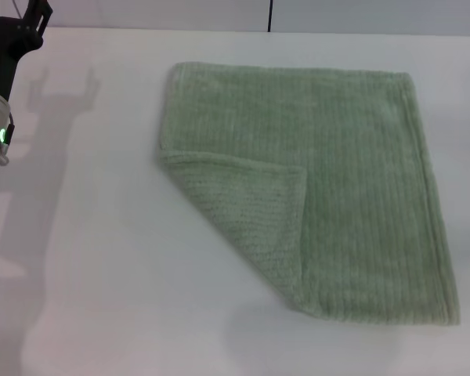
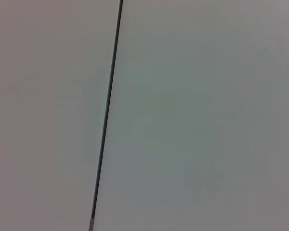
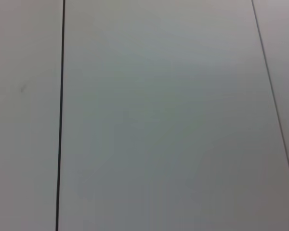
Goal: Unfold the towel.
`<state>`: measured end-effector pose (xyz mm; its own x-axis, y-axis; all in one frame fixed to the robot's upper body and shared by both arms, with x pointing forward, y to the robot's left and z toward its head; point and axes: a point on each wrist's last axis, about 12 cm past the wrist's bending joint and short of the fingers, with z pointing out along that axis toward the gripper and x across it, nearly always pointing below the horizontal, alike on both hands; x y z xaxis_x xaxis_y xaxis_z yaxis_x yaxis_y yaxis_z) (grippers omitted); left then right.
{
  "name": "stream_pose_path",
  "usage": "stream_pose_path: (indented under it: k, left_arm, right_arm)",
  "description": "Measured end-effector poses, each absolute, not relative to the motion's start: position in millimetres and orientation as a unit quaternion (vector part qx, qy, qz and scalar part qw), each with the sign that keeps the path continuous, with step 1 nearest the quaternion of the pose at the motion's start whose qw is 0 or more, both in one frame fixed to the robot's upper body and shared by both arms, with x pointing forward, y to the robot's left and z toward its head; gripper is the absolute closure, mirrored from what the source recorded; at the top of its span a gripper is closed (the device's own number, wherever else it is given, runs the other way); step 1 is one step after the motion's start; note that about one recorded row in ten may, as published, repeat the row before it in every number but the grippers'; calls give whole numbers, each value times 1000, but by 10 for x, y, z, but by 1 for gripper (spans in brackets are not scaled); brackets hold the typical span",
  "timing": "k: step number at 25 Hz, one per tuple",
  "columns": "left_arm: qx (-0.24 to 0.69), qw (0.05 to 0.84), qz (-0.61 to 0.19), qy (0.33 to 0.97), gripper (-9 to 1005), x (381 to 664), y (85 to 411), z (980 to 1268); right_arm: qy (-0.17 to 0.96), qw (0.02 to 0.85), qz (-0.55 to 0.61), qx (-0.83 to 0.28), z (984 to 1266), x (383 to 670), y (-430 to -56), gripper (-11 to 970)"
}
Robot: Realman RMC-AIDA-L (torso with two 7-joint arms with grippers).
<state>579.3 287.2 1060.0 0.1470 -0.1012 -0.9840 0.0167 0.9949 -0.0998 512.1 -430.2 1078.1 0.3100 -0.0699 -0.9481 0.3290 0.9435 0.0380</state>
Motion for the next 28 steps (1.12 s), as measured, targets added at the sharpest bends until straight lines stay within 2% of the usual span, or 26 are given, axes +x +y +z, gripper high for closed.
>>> stream_pose_path:
  k: [28]
  left_arm:
    - [-29, 761, -40, 646, 183, 5852, 2841, 10651]
  right_arm:
    - [577, 801, -118, 106, 10775, 5145, -4259, 163]
